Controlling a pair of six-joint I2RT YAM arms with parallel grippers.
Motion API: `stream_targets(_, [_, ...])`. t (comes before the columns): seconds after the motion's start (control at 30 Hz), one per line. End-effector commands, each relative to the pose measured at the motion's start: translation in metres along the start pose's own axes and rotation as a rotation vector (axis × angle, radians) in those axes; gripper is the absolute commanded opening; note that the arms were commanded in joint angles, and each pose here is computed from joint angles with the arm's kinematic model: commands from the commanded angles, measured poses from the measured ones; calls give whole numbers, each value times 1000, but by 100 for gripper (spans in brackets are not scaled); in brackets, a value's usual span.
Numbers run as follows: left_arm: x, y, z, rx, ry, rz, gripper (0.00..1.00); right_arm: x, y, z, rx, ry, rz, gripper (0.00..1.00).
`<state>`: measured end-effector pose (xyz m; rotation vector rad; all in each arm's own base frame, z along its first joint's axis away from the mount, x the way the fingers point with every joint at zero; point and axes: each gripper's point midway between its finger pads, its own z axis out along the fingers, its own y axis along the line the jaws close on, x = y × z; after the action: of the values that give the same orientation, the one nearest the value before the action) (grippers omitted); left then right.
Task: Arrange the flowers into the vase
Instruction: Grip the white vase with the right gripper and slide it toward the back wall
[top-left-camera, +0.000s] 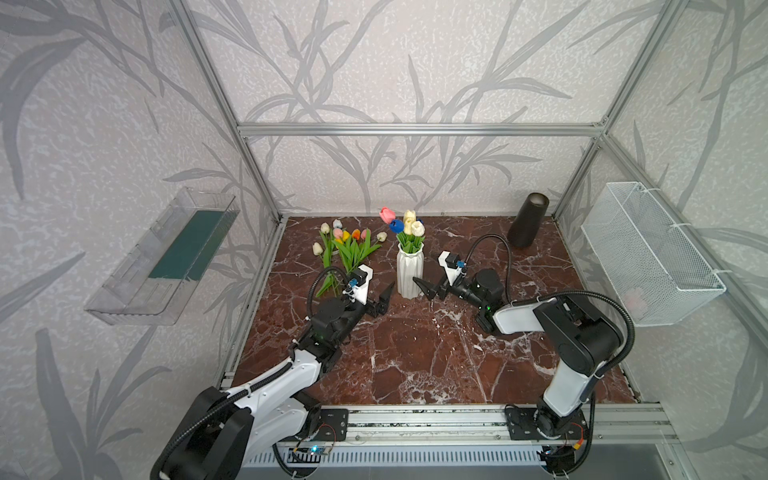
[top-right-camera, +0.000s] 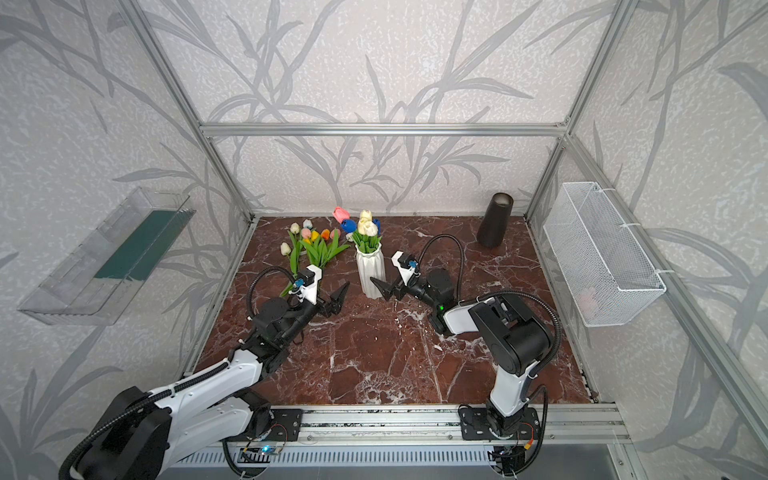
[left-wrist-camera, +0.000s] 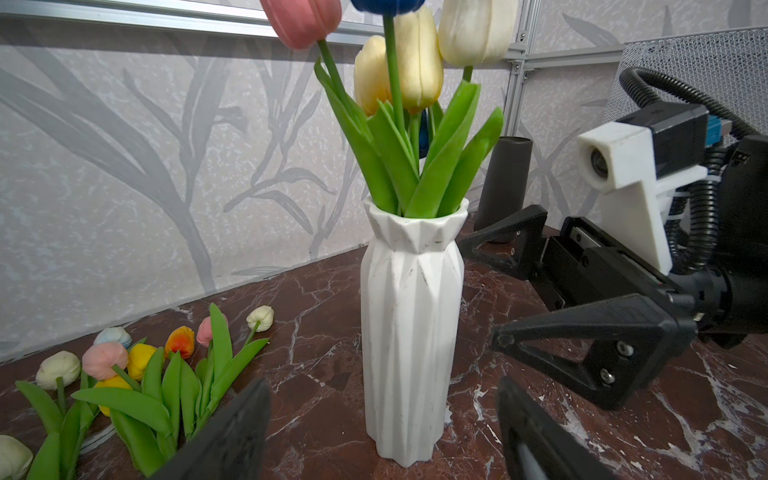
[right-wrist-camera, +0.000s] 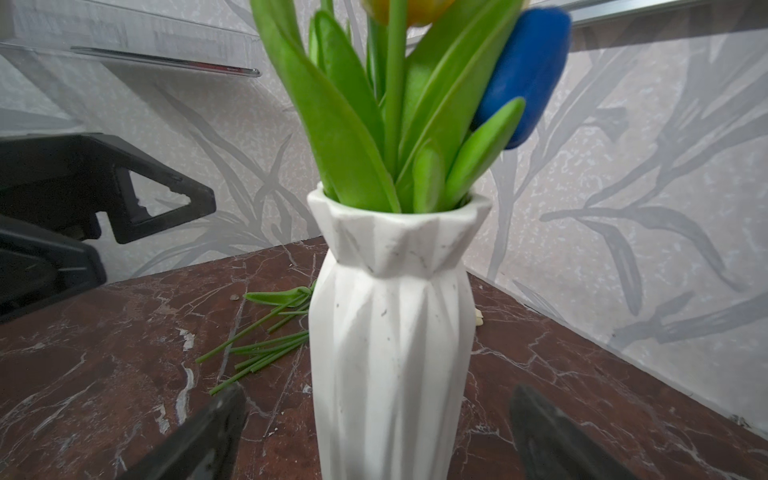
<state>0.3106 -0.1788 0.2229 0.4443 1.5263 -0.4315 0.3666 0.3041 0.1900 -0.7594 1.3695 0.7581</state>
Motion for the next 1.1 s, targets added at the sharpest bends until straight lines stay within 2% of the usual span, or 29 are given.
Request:
stream_targets(0.0, [-23, -2, 4, 20, -64, 16, 85, -6, -1, 13, -3, -32, -3, 99])
stream_targets(0.33, [-27, 0, 1, 7, -76, 23, 85, 4, -11, 54, 27, -4, -21, 99])
stream_targets(0.5, [-28, 2, 0, -5, -82, 34, 85, 6, -10, 64, -14, -20, -40, 83])
stream_targets(0.67, [-28, 5, 0, -19, -82, 43, 85, -4, -19, 65, -26, -53, -30, 53])
stream_targets(0.8, [-29, 9, -1, -45, -96, 53, 85, -19, -42, 69, -23, -98, -4, 40])
stream_targets(1.07, [-26, 15, 0, -77, -100, 58, 85, -38, -121, 108, 59, -141, -46, 34])
